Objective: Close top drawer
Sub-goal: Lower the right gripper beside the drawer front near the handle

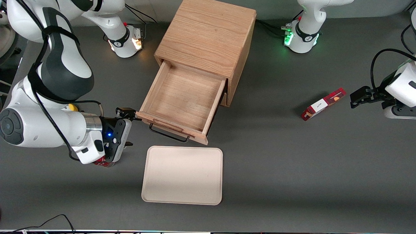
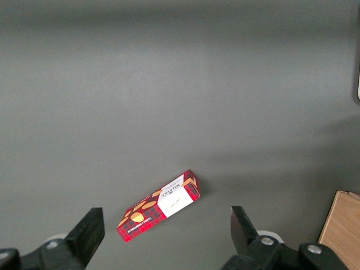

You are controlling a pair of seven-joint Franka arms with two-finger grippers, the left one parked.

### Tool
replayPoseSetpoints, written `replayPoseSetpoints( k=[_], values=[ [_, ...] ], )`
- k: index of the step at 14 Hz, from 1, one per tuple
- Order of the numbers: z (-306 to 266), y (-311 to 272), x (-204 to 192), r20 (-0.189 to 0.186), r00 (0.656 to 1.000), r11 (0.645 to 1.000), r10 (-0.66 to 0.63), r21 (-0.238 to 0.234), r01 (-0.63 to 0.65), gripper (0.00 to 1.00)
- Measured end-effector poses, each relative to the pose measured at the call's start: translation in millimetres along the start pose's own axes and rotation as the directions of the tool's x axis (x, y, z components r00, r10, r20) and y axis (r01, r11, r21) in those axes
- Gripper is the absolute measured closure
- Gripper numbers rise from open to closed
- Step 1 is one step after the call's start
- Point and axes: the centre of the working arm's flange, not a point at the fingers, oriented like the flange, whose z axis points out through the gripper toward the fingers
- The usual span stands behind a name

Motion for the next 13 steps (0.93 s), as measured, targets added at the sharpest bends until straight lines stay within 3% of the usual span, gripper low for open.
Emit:
replayPoseSetpoints(
  k=[6, 10, 13],
  values=[
    [50.4, 32.4, 2.2, 0.012, 0.999, 0.997, 0.053, 0.057, -0.054, 0.00],
    [57.5, 35.7, 10.4, -0.011, 0.996, 0.996, 0.085, 0.042, -0.084, 0.00],
    [68.4, 26.3, 23.9, -0.004, 0.991, 0.990, 0.135, 0.045, -0.134, 0.00]
  ],
)
